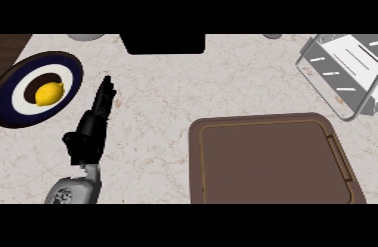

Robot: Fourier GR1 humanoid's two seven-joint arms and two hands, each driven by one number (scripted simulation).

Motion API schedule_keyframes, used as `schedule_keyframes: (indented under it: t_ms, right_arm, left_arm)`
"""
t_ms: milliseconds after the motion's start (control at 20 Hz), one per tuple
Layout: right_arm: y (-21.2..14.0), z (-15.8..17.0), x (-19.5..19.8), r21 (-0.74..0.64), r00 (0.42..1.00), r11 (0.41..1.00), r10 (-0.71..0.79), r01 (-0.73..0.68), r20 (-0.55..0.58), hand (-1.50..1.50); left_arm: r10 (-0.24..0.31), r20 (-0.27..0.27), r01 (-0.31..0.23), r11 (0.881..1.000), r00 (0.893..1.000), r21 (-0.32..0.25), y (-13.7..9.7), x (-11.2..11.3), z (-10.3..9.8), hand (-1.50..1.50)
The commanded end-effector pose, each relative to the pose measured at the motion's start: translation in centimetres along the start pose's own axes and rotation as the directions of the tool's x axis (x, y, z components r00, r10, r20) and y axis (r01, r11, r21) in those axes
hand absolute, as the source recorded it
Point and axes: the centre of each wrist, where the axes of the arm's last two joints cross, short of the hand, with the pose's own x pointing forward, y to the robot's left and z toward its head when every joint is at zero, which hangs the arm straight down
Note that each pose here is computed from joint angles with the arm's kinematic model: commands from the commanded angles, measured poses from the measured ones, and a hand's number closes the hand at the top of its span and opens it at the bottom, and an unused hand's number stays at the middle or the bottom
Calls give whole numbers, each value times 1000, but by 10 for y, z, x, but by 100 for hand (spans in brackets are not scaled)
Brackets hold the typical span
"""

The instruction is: Pick the pear from the tray and place it in the tiered basket

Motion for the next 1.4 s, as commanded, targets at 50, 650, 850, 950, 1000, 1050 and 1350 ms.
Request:
schedule_keyframes:
  t_ms: [50,650,850,950,1000,1050,1350]
  right_arm:
    - [-64,12,-18,-54,998,997,-62,60,-27,150]
    - [-112,-19,-25,-83,936,936,-348,343,-52,150]
    - [-108,-40,-36,-106,940,939,-336,328,-66,150]
    - [-99,-59,-19,-128,941,940,-327,315,-86,150]
    - [-79,-64,-22,-136,955,954,-279,266,-95,150]
    - [-88,-62,-27,-123,956,958,-272,258,-113,150]
    - [-73,-92,-40,-143,965,966,-233,215,-124,150]
  left_arm:
    - [8,-2,-8,1000,1000,-10,17,6,-5,0]
    - [-3,30,4,999,1000,-37,-13,9,-2,0]
    - [8,19,-8,999,1000,-38,-9,-17,-12,0]
    - [5,28,-4,999,1000,-32,-18,7,9,0]
    - [-18,29,19,1000,999,-17,-3,5,-2,0]
    - [-9,3,9,999,1000,-31,-11,-11,-3,0]
    - [-2,3,2,1000,1000,-25,-2,5,-11,0]
